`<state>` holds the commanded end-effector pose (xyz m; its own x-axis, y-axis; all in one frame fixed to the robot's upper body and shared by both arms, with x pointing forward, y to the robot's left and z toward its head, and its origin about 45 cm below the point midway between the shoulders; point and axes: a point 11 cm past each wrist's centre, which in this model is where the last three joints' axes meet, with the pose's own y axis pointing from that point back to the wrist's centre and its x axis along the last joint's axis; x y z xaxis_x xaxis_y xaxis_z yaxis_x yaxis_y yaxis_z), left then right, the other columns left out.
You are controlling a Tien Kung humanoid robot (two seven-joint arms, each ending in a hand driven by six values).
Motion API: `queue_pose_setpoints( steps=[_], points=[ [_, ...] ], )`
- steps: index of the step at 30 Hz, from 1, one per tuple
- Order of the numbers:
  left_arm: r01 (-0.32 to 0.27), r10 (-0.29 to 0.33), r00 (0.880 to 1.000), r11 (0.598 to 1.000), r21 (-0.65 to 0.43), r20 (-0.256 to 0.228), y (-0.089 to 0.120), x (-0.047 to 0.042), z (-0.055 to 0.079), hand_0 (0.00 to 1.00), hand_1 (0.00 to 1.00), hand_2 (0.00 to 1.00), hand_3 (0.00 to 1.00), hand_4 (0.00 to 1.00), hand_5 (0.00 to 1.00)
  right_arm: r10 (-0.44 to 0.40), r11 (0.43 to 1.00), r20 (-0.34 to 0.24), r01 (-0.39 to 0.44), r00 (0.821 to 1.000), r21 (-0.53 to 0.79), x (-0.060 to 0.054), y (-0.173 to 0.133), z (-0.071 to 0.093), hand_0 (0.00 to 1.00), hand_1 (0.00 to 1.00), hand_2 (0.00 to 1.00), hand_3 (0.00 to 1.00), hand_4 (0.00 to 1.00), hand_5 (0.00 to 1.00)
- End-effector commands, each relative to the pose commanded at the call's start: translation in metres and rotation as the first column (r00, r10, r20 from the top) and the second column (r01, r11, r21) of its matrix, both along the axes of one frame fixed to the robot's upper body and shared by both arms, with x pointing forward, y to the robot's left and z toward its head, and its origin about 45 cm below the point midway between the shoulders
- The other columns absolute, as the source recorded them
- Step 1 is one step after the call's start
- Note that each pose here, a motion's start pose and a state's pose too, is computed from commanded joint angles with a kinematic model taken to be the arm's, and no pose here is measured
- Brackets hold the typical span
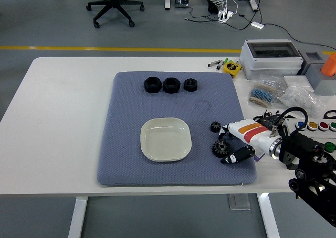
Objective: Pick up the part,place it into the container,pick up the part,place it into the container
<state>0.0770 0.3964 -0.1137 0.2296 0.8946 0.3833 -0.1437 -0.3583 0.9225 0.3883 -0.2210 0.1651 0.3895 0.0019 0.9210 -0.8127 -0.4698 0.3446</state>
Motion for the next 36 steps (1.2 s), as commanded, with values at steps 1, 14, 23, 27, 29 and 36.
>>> queue_pose_setpoints(
  steps=[1, 14, 23, 27, 29, 36],
  points=[
    [0.000, 0.000, 1.000, 1.000, 0.000, 0.000, 0.0000, 0.0000, 0.0000, 0.742, 0.698, 0.656, 0.582, 0.641, 0.611, 0.001, 1.000, -0.001, -0.001, 1.000, -0.002, 0.0001, 0.0002, -0.0003, 0.447, 0.591, 0.659, 0.591, 0.952, 0.406],
    [0.002, -0.002, 1.000, 1.000, 0.002, -0.002, 0.0006, -0.0004, 0.0001, 0.742, 0.695, 0.655, 0.582, 0.639, 0.608, -0.006, 1.000, -0.009, 0.006, 1.000, -0.002, 0.0047, 0.0096, -0.0027, 0.396, 0.543, 0.598, 0.542, 0.869, 0.441],
    [0.003, -0.003, 1.000, 1.000, 0.003, -0.005, 0.0012, -0.0016, 0.0001, 0.742, 0.695, 0.653, 0.581, 0.643, 0.616, -0.013, 1.000, 0.000, 0.013, 1.000, -0.011, 0.0058, 0.0089, -0.0026, 0.302, 0.465, 0.528, 0.514, 0.743, 0.471],
    [0.005, -0.005, 1.000, 1.000, 0.004, -0.008, 0.0013, -0.0024, 0.0000, 0.742, 0.695, 0.653, 0.581, 0.642, 0.615, -0.012, 1.000, -0.001, 0.012, 1.000, -0.011, 0.0053, 0.0089, -0.0029, 0.182, 0.403, 0.482, 0.513, 0.713, 0.491],
    [0.006, -0.006, 1.000, 1.000, 0.004, -0.010, 0.0015, -0.0030, -0.0001, 0.742, 0.695, 0.653, 0.581, 0.642, 0.615, -0.012, 1.000, 0.000, 0.012, 1.000, -0.007, 0.0049, 0.0089, -0.0027, 0.182, 0.403, 0.482, 0.513, 0.713, 0.491],
    [0.008, -0.008, 1.000, 1.000, 0.005, -0.015, 0.0018, -0.0052, -0.0003, 0.742, 0.695, 0.653, 0.581, 0.641, 0.611, -0.008, 1.000, 0.014, 0.007, 1.000, 0.007, 0.0039, 0.0097, -0.0001, 0.049, 0.251, 0.391, 0.495, 0.696, 0.487]
  ],
)
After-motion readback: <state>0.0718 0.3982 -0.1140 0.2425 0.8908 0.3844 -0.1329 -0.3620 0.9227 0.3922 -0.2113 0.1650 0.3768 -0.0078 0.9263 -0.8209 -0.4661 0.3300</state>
